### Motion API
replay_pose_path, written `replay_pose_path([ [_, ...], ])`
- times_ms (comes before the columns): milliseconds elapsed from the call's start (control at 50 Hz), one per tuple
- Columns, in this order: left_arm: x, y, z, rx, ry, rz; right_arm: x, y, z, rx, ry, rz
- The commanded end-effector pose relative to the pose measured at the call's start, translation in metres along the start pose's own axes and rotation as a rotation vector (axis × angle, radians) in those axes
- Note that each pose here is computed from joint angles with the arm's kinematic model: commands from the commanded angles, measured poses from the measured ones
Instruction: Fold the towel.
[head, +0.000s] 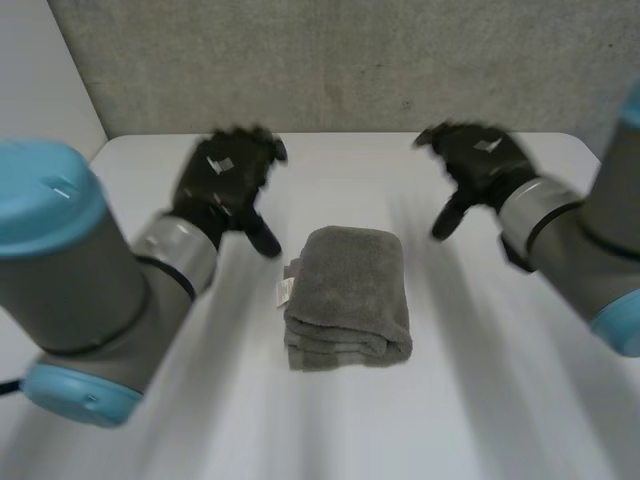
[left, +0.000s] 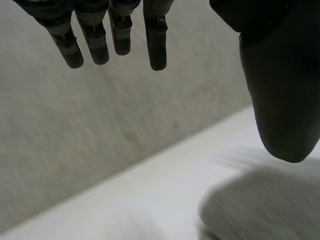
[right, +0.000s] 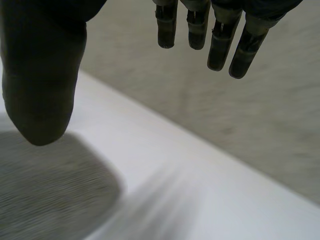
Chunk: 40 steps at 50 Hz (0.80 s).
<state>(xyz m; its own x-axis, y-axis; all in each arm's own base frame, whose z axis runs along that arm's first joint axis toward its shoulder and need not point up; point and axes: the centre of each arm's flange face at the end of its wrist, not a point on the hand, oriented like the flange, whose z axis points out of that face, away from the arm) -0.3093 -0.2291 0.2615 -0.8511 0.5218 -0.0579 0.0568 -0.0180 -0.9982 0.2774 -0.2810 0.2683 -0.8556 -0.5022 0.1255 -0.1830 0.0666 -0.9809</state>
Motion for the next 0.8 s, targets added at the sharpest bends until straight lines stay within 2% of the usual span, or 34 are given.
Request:
replay_pose_path([
  [20, -0.032, -0.065, -0.003, 0.128, -0.090, -0.013, 0.042, -0.041, -0.020, 0.102, 0.249, 0.004],
  [120, -0.057, -0.083, -0.005, 0.078, -0.156, -0.060, 0.056, -0.052, -0.024, 0.127, 0.281, 0.002],
  [240, -0.064, -0.077, -0.007, 0.013, -0.177, -0.100, 0.064, -0.052, -0.026, 0.086, 0.289, 0.006],
  [800, -0.066, -0.067, -0.009, -0.020, -0.209, -0.099, 0.062, -0.050, -0.025, 0.060, 0.272, -0.010],
])
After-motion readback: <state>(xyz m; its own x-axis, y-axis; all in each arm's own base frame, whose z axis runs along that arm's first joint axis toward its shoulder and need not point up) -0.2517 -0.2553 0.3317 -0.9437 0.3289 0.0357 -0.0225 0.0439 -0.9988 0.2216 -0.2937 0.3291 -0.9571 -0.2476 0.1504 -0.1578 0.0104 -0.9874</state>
